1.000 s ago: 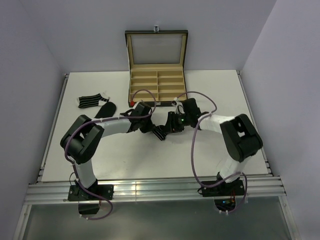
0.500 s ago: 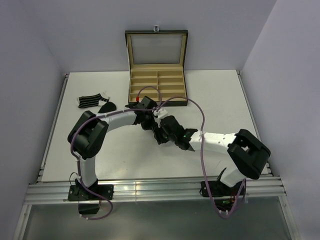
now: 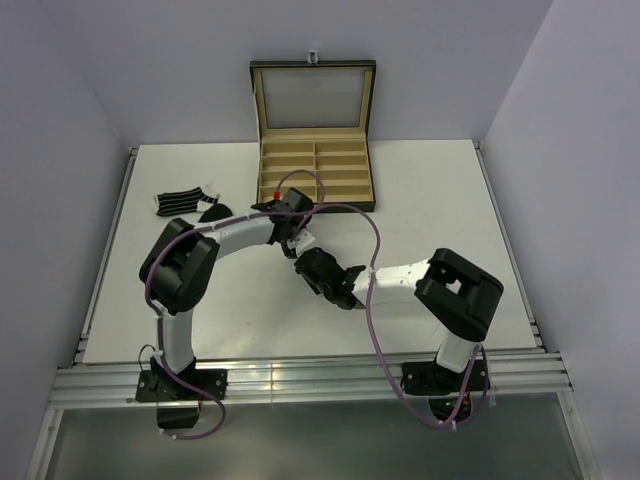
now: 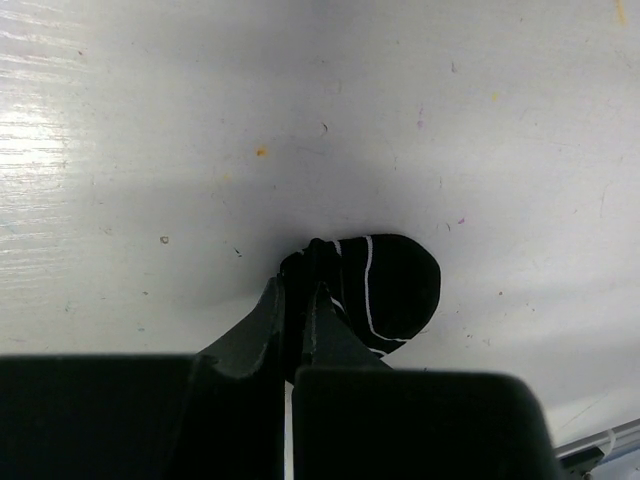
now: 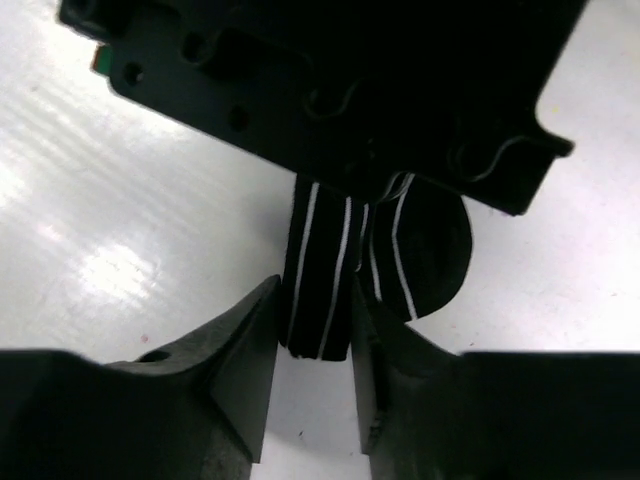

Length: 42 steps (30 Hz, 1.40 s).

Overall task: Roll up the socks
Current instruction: Roll the sock at the center of the board.

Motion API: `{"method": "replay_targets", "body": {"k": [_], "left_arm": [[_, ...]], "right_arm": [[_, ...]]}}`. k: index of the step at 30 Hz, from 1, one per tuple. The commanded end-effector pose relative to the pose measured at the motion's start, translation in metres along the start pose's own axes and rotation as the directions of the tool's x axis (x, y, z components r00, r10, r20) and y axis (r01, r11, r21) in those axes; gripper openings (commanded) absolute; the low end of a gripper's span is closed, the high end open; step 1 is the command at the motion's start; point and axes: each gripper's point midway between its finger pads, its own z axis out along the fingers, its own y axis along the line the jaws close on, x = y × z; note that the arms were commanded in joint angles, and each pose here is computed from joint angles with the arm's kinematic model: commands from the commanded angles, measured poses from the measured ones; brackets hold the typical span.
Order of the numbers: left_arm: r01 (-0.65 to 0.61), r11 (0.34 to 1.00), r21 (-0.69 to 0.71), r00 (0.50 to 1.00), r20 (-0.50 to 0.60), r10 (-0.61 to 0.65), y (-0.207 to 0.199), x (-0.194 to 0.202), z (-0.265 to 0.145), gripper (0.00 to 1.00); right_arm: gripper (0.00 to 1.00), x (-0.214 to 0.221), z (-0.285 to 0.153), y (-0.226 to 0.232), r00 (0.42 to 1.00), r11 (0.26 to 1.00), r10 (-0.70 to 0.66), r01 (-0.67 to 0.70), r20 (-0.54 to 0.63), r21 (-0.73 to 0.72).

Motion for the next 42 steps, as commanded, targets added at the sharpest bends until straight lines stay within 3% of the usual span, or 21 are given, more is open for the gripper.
{"method": "replay_targets", "body": {"k": [1, 2, 4, 5, 6, 14, 17, 22, 26, 31, 38, 42], "left_arm": [[-0.046, 0.989, -0.141, 0.996, -0.088, 0.034, 0.041, 0.025, 0.018, 0.01], [-0.039, 0.990, -0.136, 0.996, -0.081, 0.029, 0.041, 0.024, 0.018, 0.04], [-0.032, 0.995, -0.098, 0.996, -0.081, 0.024, 0.035, 0.025, 0.014, 0.10], [-0.027, 0.995, -0.091, 0.997, -0.072, 0.021, 0.034, 0.024, 0.012, 0.20], [-0.023, 0.996, -0.090, 0.997, -0.070, 0.016, 0.037, 0.026, 0.011, 0.23], [0.025, 1.000, 0.011, 0.999, 0.022, -0.025, 0.025, 0.009, -0.012, 0.67], [0.057, 0.998, 0.031, 0.997, 0.042, -0.059, 0.029, 0.008, -0.016, 0.75], [0.102, 0.990, 0.100, 0.990, 0.086, -0.110, 0.026, 0.000, -0.028, 0.76], [0.121, 0.983, 0.135, 0.987, 0.092, -0.134, 0.029, 0.005, -0.031, 0.76], [0.158, 0.965, 0.212, 0.973, 0.133, -0.188, 0.025, 0.003, -0.041, 0.77], [0.161, 0.949, 0.271, 0.958, 0.189, -0.216, 0.027, 0.000, -0.053, 0.82], [0.155, 0.950, 0.269, 0.961, 0.181, -0.208, 0.029, 0.002, -0.047, 0.80]], "right_arm": [[0.34, -0.017, 0.007, -0.001, 0.999, 0.999, -0.007, 0.005, 0.038, 0.048], [0.21, -0.015, 0.008, 0.000, 1.000, 0.999, -0.002, 0.001, 0.031, 0.045], [0.10, -0.011, 0.008, 0.001, 1.000, 0.999, 0.008, -0.009, 0.015, 0.033], [0.03, -0.009, 0.007, 0.006, 1.000, 1.000, 0.028, -0.028, 0.005, -0.006], [0.01, -0.005, 0.005, 0.008, 0.999, 0.999, 0.036, -0.037, -0.007, -0.034], [0.00, -0.018, -0.011, 0.000, 0.968, 0.924, 0.235, -0.250, -0.085, -0.290], [0.00, -0.019, -0.015, -0.002, 0.952, 0.880, 0.275, -0.306, -0.135, -0.363], [0.00, -0.021, -0.021, 0.008, 0.918, 0.756, 0.319, -0.397, -0.237, -0.520], [0.00, -0.016, -0.016, 0.010, 0.883, 0.683, 0.336, -0.468, -0.328, -0.561], [0.00, -0.005, 0.000, 0.007, 0.814, 0.586, 0.374, -0.578, -0.444, -0.567], [0.00, 0.009, 0.006, 0.008, 0.740, 0.491, 0.406, -0.671, -0.535, -0.556], [0.00, 0.008, 0.012, 0.004, 0.717, 0.444, 0.426, -0.697, -0.552, -0.562]]}}
